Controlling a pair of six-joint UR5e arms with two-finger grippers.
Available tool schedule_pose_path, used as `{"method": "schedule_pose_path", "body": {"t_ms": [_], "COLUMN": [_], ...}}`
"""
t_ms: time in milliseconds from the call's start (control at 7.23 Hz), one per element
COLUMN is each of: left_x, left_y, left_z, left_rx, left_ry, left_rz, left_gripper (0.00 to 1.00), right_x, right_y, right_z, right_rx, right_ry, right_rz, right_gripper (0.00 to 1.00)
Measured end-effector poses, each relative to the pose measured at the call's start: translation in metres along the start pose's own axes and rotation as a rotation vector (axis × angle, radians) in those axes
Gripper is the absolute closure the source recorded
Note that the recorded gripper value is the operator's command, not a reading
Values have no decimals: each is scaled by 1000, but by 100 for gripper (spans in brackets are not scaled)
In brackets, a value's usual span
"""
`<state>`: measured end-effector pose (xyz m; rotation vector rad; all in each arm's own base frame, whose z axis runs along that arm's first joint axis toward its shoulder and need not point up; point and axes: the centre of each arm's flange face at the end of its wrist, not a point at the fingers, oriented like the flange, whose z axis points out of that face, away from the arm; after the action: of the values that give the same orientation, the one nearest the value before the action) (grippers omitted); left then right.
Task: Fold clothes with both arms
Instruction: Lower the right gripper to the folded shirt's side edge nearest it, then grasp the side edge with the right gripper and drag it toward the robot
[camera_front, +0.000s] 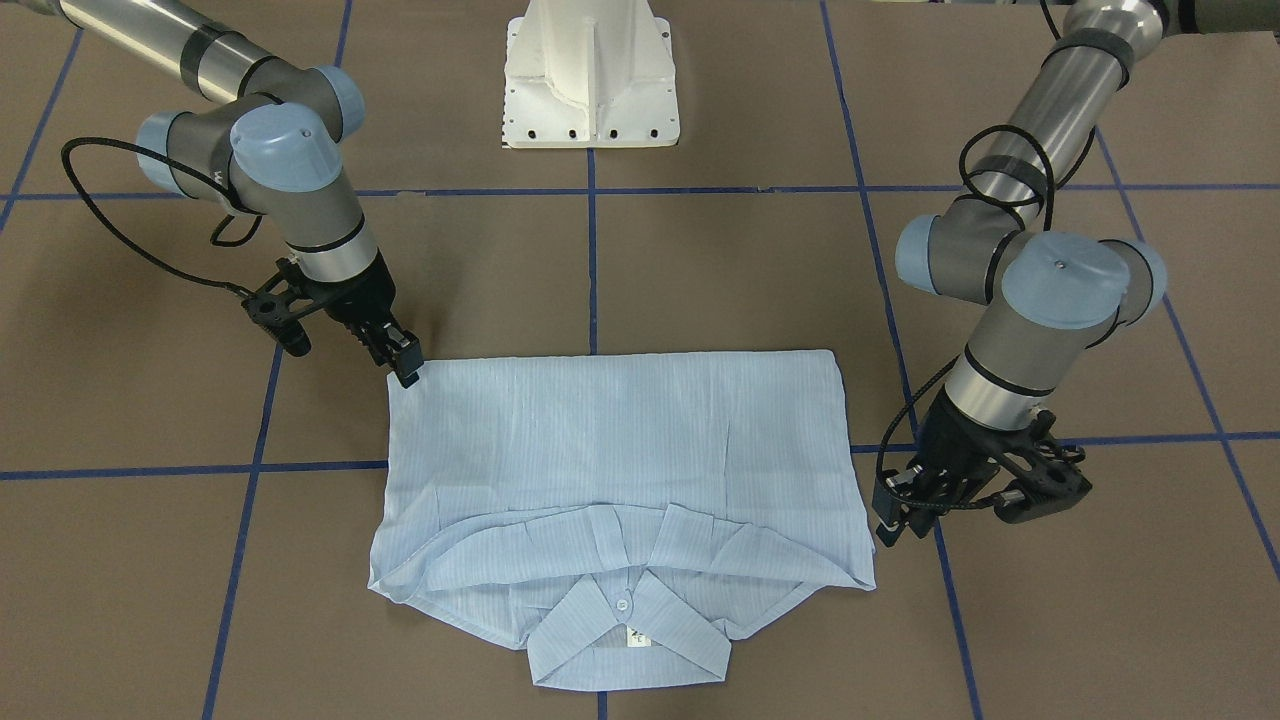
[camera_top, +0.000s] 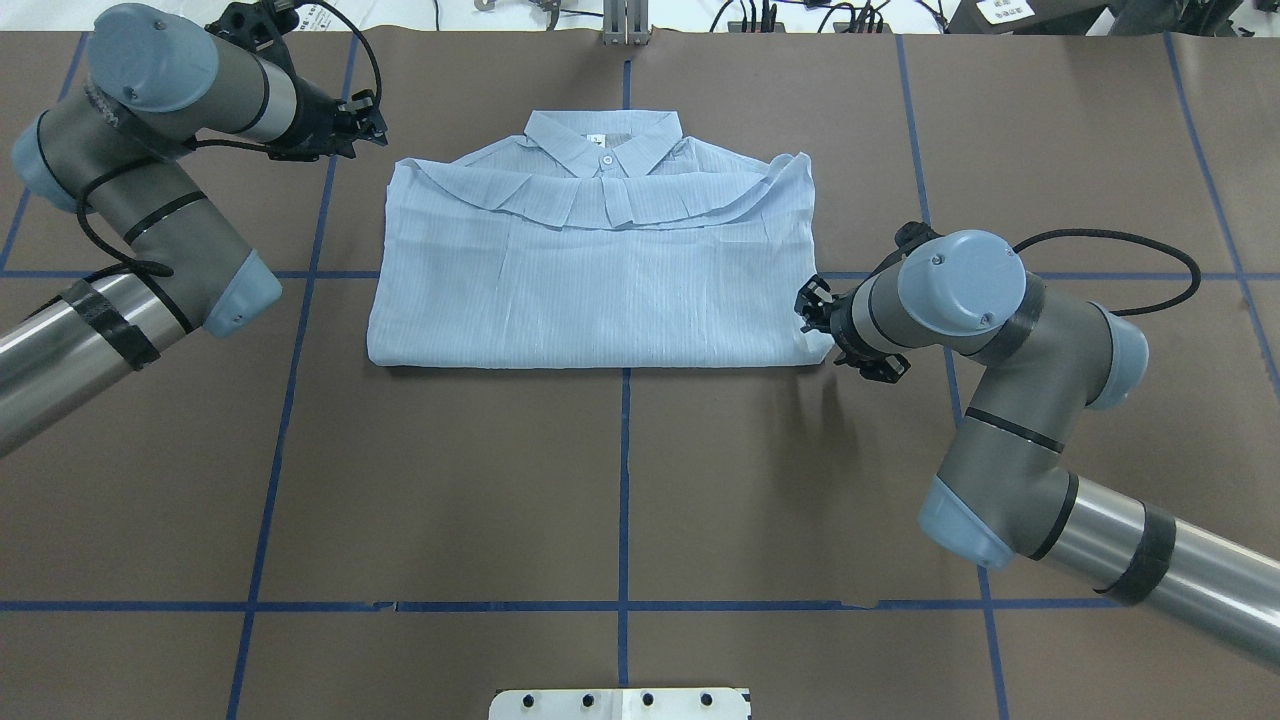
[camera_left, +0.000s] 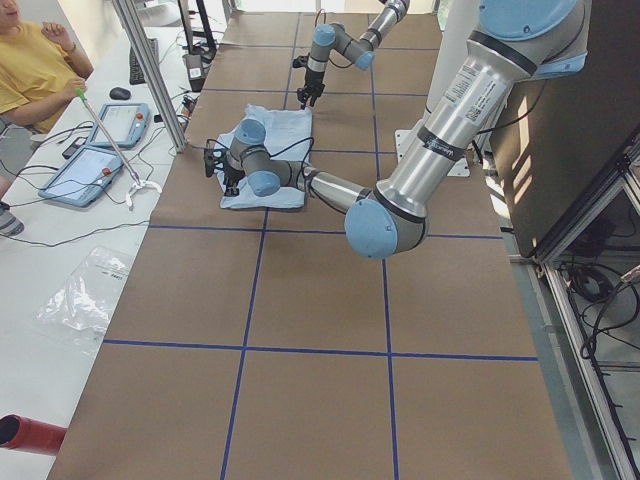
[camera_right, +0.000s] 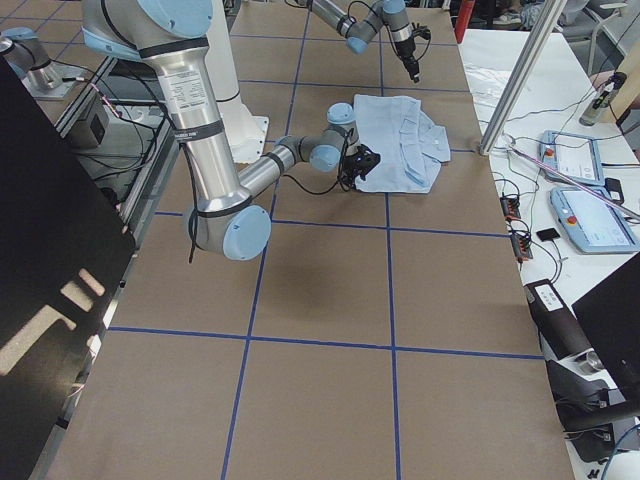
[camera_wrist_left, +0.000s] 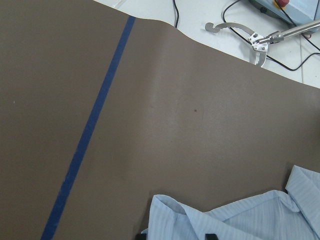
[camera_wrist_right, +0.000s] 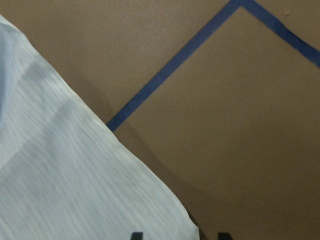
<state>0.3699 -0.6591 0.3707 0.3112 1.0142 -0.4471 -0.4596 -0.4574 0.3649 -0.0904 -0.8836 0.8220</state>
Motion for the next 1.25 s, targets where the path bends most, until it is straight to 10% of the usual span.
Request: {"method": "schedule_pose_path", "body": {"t_ms": [138, 554, 1246], "left_x": [0, 0, 0], "left_y": [0, 1, 2], "left_z": [1, 1, 1], "left_rx": [-1, -1, -2], "left_ry": [-1, 0, 1], "left_rz": [0, 1, 1], "left_gripper": [50, 50, 50], "right_x": [1, 1, -3], "right_y": [0, 1, 4], "right_z": [3, 7, -7], "right_rx": [0, 2, -8], "right_ry": [5, 10, -13], "right_rz": [-2, -2, -4], "right_gripper": [41, 100, 100]}}
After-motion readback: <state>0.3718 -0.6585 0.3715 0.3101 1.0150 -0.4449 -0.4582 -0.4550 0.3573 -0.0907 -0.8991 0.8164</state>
